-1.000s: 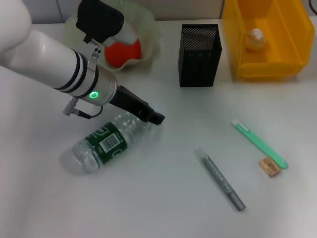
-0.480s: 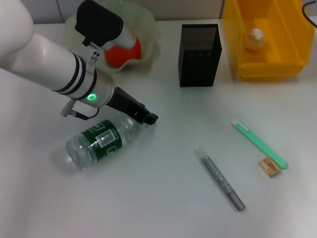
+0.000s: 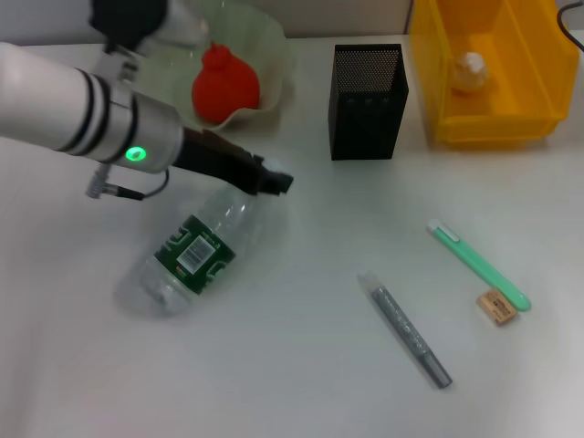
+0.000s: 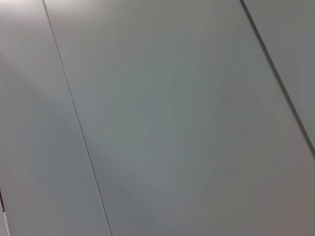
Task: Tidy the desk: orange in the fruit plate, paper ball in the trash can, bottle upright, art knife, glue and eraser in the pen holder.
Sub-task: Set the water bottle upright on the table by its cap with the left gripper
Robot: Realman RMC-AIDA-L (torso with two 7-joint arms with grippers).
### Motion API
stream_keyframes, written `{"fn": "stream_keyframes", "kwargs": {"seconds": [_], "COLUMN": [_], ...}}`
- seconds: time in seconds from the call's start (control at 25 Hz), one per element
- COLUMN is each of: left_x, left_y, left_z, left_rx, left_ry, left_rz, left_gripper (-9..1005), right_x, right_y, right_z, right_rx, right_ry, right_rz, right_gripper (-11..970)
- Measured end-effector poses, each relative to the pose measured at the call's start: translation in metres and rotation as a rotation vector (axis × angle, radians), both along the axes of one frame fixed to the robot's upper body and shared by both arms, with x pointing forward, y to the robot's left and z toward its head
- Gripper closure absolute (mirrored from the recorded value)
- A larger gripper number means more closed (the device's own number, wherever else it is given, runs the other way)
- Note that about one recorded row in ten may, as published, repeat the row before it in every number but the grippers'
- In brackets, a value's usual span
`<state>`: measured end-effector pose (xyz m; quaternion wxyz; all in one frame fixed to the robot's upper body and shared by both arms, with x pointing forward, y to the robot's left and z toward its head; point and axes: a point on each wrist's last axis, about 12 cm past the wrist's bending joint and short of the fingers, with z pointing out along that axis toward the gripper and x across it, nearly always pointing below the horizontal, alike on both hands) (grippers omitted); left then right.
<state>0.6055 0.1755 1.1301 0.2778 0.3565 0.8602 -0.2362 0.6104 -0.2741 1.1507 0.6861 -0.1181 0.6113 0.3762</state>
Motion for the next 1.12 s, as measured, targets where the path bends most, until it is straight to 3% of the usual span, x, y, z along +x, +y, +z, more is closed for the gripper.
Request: {"fn": "stream_keyframes", "kwargs": {"seconds": [0.28,0.4,0.8,1.12], "left_x": [-0.004,-0.009,-0.013,-0.018], "left_y": [0.026,0.054,0.08,0.083], "left_z": [0.011,0.029,0.033,0.034], "left_rx": [-0.049,-0.131,-0.165,-0.178], "left_ry": [-0.046,-0.142,-0.2,-0.209], "left_rz": [0.038,0.076,0.131,0.13], "left_gripper": [512,504,480,460], "right_x": [0.003,0.005,0.006,0.009], "right_y": [0.006,0.008,0.01,0.02], "right_z": [0.002,0.002,0.002,0.0], "right_rx": [0.004,0.008,0.013,-0.029], "right_ry": [-0.001,0.005,0.007,0.044], "right_rz": [0.016,0.022,0.028,0.078], "right_gripper": [229,229,230,230]}}
